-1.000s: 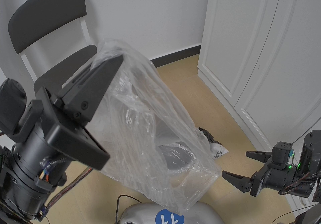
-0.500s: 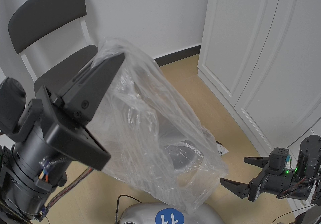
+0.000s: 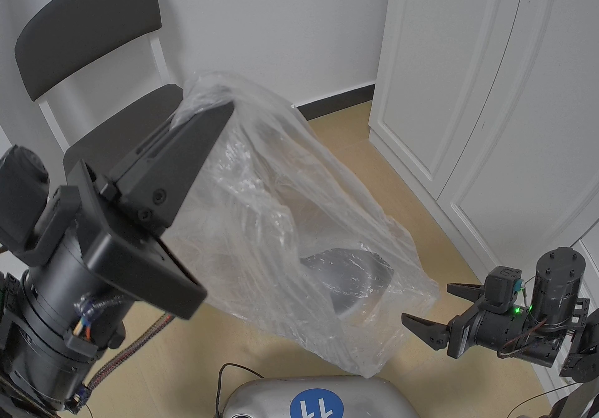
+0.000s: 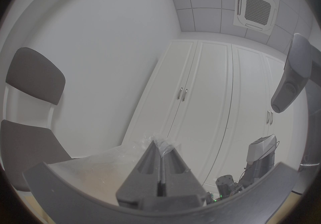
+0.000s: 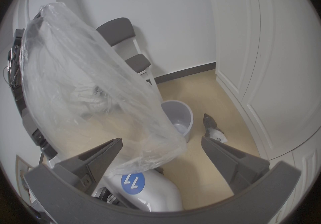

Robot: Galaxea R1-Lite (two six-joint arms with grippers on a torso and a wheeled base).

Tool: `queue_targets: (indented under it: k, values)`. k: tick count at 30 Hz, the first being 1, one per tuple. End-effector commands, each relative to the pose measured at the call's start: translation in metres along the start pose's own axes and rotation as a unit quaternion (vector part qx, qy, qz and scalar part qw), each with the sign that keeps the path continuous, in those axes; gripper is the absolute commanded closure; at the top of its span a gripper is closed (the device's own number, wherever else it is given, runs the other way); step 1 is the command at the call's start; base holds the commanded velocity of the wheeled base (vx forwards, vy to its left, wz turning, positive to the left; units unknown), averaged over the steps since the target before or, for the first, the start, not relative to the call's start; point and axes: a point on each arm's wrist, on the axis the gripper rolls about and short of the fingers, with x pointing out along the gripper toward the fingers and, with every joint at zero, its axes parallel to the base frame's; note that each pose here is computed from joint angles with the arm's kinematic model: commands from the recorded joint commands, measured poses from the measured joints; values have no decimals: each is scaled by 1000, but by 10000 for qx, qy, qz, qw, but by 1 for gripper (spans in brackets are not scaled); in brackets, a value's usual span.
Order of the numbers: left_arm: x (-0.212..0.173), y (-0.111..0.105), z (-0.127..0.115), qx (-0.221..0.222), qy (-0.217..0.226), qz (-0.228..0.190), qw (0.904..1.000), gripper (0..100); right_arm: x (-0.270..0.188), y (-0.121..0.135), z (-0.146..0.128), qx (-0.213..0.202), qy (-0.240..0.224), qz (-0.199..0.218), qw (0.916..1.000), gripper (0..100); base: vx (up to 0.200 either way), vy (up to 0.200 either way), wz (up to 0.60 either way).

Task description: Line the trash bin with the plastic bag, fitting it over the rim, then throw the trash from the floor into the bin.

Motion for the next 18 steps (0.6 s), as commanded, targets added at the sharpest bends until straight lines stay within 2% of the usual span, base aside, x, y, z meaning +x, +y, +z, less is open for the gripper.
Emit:
queue_targets:
  k: [1,9,18]
  values:
    - [0,0,0,3,-2,5,10000,100,22,-11,-15,92,294,-290,9991,0,0,0,0]
    - [0,0,1,-3,-24,-2,10000,100,41,-27,-15,285,-181,-601,9976,0,0,0,0]
    - [-1,0,3,-5,-46,-8,10000,100,41,-46,-14,366,-276,-955,9944,0,0,0,0]
